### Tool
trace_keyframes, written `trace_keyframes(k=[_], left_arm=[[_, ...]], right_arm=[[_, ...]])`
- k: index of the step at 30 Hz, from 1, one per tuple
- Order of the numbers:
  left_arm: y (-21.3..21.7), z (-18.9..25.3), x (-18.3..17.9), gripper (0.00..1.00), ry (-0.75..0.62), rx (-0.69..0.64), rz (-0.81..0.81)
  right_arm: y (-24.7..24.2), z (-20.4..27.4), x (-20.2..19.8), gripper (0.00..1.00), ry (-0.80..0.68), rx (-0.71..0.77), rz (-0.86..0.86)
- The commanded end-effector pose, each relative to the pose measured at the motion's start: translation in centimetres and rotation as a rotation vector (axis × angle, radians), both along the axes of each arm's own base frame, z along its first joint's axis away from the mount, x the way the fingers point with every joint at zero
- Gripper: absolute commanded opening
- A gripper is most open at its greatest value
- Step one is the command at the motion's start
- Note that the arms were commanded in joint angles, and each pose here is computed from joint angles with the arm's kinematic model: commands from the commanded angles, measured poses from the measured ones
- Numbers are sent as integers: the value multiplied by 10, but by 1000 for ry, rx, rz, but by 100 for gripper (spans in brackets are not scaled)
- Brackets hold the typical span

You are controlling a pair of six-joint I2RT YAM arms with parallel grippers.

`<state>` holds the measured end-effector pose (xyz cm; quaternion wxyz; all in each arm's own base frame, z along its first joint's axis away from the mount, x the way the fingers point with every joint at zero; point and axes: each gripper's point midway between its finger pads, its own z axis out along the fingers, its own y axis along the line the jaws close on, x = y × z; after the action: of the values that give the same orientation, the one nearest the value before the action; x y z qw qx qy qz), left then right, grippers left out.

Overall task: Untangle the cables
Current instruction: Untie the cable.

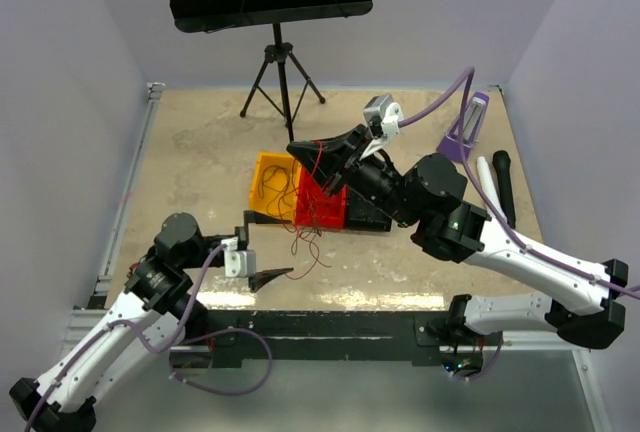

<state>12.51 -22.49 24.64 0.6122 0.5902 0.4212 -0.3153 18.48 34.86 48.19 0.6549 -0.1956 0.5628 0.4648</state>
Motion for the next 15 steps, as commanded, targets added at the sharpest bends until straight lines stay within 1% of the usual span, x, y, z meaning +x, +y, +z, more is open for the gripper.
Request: trace_keyframes(k=[1,2,5,7,9,11,13,14,15], left_arm=[[-14,-9,-16,100,118,-10,-143],[-18,-4,-14,100,118,-32,-157],[-27,-7,-8,100,151,-54,-176],[-30,4,10,99,141,-114,-103],[-29,14,26,96,98,-156,-26],[-29,18,36,87,79,-169,19],[-28,18,42,74,84,-166,48],[-28,18,45,70,98,-164,64],[-27,20,45,70,98,-172,69]], right_arm=[[-5,39,-19,0,-47,81,86],[-5,43,-21,0,-49,95,100],[-2,46,-26,0,-46,110,133],[-1,49,-27,0,-45,120,139],[0,51,-30,0,-42,126,155],[-1,50,-32,0,-37,130,165],[-3,51,-33,0,-35,135,166],[-4,53,-34,0,-35,141,169],[-4,52,-34,0,-33,140,171]])
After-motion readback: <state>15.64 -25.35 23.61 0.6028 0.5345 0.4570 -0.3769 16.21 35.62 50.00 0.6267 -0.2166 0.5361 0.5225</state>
